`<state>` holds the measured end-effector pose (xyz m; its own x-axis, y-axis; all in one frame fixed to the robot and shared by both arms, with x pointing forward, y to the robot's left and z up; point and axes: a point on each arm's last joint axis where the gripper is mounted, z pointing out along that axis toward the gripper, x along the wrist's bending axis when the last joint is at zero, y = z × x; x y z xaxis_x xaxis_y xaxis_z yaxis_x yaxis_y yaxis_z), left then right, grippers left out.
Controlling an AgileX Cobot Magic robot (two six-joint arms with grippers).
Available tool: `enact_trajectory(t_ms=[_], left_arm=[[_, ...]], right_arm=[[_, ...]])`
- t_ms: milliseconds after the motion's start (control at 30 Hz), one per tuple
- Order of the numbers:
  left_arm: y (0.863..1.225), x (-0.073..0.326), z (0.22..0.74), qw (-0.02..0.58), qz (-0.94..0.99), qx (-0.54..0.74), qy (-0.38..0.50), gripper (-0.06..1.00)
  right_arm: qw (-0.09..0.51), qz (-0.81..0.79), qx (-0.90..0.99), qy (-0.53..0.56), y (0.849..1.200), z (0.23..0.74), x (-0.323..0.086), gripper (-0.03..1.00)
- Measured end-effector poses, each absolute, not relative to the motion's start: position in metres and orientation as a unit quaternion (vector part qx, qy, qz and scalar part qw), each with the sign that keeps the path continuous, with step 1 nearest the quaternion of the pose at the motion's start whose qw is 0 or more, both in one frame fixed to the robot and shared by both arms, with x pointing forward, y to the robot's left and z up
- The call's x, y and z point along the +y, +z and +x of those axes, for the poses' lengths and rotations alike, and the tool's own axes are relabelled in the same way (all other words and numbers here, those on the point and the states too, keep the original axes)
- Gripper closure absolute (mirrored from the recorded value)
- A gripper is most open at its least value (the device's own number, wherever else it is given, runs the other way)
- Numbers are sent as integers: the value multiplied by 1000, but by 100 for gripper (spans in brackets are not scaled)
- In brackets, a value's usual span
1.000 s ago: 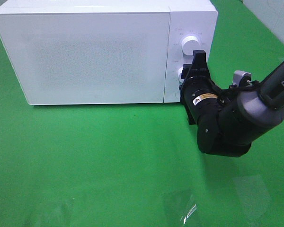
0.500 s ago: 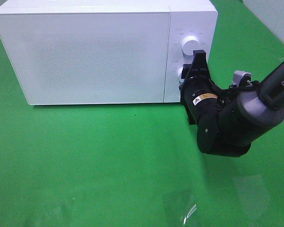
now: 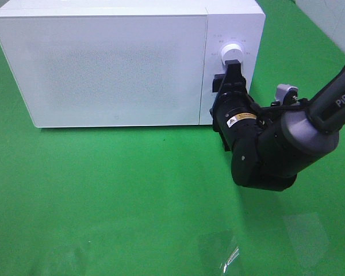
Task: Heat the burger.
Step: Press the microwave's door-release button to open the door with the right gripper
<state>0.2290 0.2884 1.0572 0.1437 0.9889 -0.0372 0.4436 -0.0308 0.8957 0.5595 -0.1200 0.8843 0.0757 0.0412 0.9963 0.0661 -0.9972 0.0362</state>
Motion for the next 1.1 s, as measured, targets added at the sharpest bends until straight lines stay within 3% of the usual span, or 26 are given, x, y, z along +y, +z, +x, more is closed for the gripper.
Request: enact_trajectory(t_ms=[100, 367, 1100], left_arm=[[1057, 288, 229, 409, 636, 563, 333, -4], [1057, 288, 229, 409, 636, 563, 333, -4], [1057, 288, 229, 409, 636, 563, 333, -4]], right_arm=[[7, -730, -56, -681, 885, 559, -118, 29], [4, -727, -94, -680, 890, 549, -123, 25], [-158, -677, -458, -553, 942, 506, -136, 25]])
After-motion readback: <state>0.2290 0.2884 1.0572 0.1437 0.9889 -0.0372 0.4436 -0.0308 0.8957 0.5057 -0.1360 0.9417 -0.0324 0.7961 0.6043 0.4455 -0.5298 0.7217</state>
